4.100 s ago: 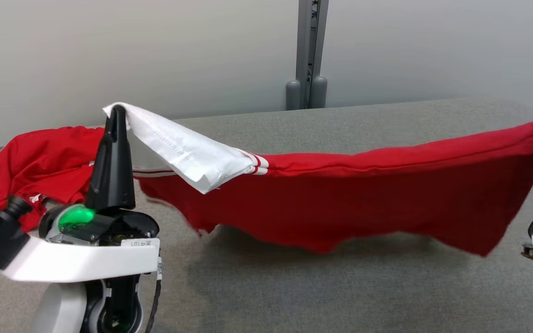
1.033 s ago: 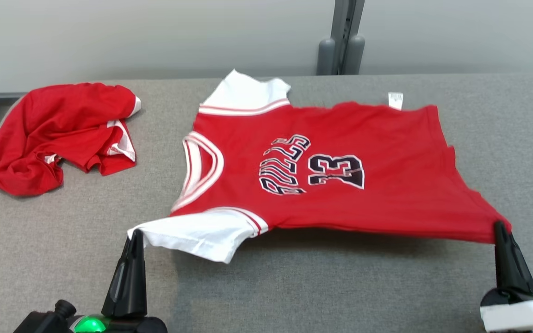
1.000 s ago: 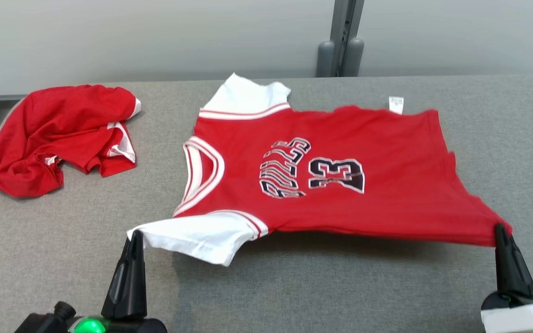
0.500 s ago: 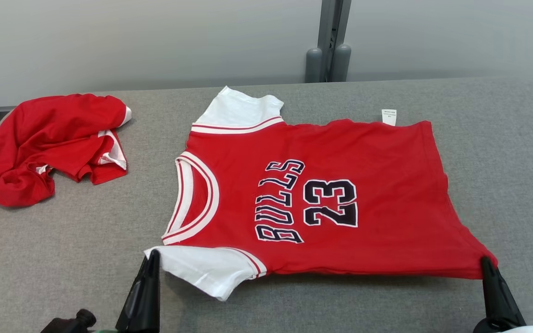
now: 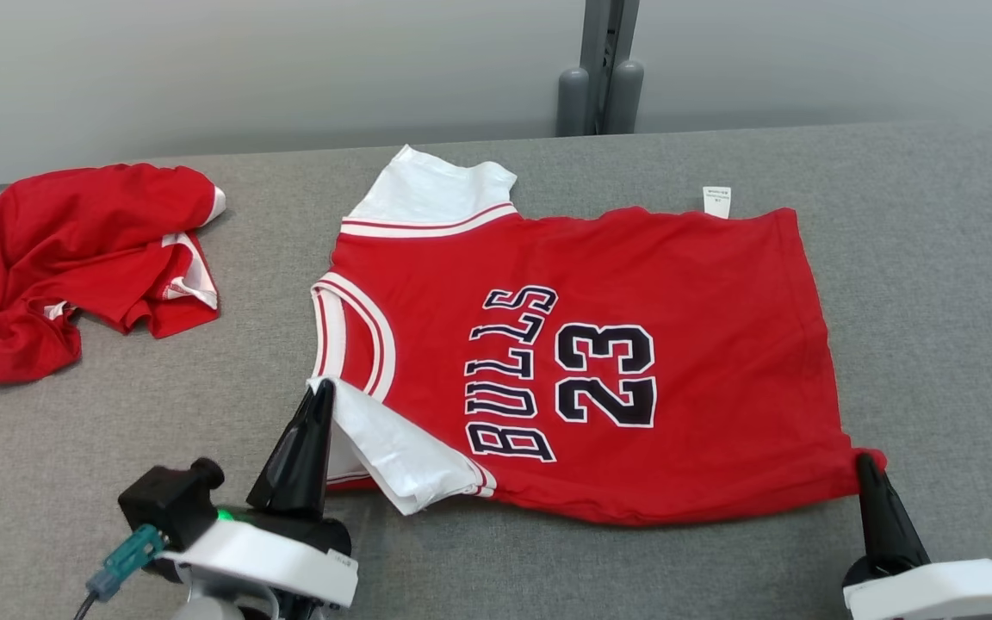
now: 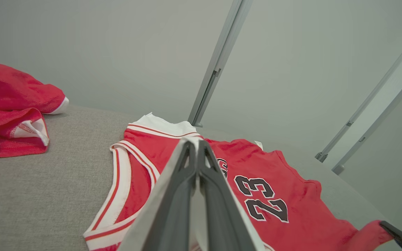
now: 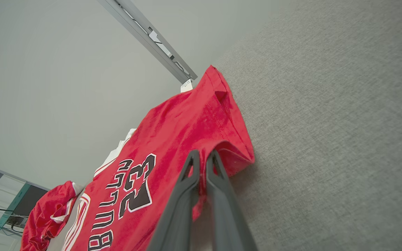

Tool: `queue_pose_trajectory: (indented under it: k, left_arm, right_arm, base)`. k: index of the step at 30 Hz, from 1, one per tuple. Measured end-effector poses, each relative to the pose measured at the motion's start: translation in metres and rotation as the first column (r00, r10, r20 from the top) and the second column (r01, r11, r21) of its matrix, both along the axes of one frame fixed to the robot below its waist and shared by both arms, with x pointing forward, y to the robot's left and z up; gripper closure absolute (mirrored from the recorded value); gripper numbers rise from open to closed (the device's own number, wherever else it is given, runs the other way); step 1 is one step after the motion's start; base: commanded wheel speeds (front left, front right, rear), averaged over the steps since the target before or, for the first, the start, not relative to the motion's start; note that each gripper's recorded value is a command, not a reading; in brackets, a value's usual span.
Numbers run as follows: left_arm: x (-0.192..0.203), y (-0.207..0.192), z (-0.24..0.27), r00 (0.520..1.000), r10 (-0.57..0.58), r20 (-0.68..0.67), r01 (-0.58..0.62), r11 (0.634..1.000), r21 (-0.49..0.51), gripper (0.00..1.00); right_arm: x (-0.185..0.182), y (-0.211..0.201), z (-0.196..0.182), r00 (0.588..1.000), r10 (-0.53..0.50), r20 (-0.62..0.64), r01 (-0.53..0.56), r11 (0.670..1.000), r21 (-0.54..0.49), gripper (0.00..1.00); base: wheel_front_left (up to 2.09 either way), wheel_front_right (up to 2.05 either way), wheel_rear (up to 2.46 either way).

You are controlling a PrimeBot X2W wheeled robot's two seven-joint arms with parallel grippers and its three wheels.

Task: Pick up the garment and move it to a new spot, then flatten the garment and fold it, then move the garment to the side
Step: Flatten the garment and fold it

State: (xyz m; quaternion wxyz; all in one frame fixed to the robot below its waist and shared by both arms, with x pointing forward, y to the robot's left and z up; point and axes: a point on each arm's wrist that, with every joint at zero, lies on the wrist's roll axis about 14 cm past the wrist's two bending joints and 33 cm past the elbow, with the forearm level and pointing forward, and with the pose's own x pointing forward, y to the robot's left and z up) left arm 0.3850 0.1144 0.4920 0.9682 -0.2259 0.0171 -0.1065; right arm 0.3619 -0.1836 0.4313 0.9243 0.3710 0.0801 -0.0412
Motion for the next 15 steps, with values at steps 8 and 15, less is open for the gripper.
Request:
queue_pose_trajectory:
  k: [8, 15]
  left_arm:
    - [0.046, -0.006, -0.005, 1.0, -0.027, 0.008, 0.027, 0.999, 0.038, 1.0]
    - [0.077, -0.014, -0.024, 0.999, -0.037, -0.036, 0.039, 0.998, 0.058, 1.0]
  right_arm:
    - [0.022, -0.004, -0.005, 1.0, -0.02, -0.005, 0.02, 1.0, -0.001, 1.0]
    - [0.05, -0.003, -0.007, 1.0, -0.022, -0.009, 0.022, 1.0, -0.008, 1.0]
  base:
    - [0.0, 0.0, 0.0]
    - [0.0, 0.0, 0.0]
